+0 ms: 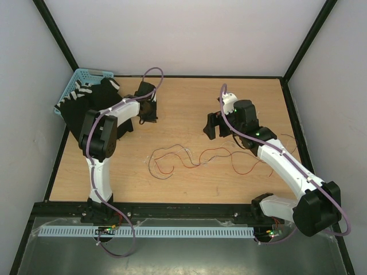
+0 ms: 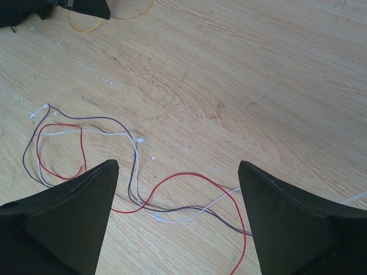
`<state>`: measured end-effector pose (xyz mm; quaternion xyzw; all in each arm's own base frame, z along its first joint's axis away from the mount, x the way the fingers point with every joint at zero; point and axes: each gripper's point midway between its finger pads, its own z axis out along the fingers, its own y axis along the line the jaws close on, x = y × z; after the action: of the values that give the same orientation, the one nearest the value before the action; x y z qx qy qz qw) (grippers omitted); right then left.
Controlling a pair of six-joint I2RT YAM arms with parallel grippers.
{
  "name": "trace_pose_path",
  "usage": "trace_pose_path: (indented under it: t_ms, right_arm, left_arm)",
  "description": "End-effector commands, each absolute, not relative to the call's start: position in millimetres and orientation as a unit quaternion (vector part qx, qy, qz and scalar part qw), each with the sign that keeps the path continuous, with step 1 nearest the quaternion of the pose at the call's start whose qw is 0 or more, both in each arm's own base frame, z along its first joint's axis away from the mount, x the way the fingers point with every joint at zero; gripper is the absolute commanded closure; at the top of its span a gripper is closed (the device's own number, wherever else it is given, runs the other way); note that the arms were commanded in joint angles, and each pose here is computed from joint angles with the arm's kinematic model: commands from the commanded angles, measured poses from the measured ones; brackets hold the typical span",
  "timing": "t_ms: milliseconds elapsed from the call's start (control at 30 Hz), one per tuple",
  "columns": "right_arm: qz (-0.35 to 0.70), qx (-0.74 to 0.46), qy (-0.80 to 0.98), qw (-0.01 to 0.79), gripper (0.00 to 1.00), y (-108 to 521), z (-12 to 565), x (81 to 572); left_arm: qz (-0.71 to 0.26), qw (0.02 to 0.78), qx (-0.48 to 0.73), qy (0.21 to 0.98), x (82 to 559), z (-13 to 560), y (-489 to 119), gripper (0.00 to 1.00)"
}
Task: Zip-tie the wires
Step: Untie the cable at the center of the board.
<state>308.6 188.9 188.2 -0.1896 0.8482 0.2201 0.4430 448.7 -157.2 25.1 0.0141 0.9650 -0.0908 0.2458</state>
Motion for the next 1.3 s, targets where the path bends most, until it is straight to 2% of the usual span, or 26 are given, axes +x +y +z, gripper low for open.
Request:
trace_pose_path:
  t_ms: [0, 67, 167, 300, 467, 567, 667, 867, 1133, 1267]
  right_arm:
    - [0.220, -0.193, 0.836, 0.464, 0.04, 190, 200, 311]
    - [0.221, -0.192, 0.836, 0.465, 0.04, 190, 201, 311]
    - [0.230, -0.192, 0.833, 0.465, 0.04, 193, 204, 310]
    - [0.269, -0.191, 0.818, 0.472, 0.04, 205, 216, 306]
    - [0.380, -0.175, 0.749, 0.514, 0.01, 236, 254, 305]
    - [0.437, -0.160, 0.704, 0.537, 0.01, 249, 275, 306]
    - [0.440, -0.155, 0.684, 0.561, 0.01, 252, 288, 319]
    - [0.441, -0.168, 0.635, 0.612, 0.01, 257, 328, 333]
    - [0.421, -0.188, 0.587, 0.665, 0.01, 261, 373, 353]
    - [0.418, -0.186, 0.593, 0.663, 0.01, 270, 378, 375]
  left_arm:
    - [-0.091, 0.266, 0.019, 0.959, 458, 41, -157, 1.00]
    - [-0.094, 0.282, 0.025, 0.954, 459, 59, -158, 1.00]
    - [-0.119, 0.336, 0.040, 0.934, 461, 117, -163, 1.00]
    - [-0.168, 0.432, 0.068, 0.884, 455, 223, -173, 1.00]
    - [-0.254, 0.533, 0.102, 0.800, 441, 353, -194, 1.00]
    - [-0.307, 0.568, 0.123, 0.754, 433, 417, -209, 1.00]
    - [-0.349, 0.584, 0.138, 0.720, 425, 459, -221, 1.00]
    - [-0.412, 0.578, 0.164, 0.685, 411, 497, -239, 1.00]
    - [-0.423, 0.571, 0.171, 0.682, 407, 498, -246, 1.00]
    - [-0.435, 0.566, 0.172, 0.679, 405, 500, -250, 1.00]
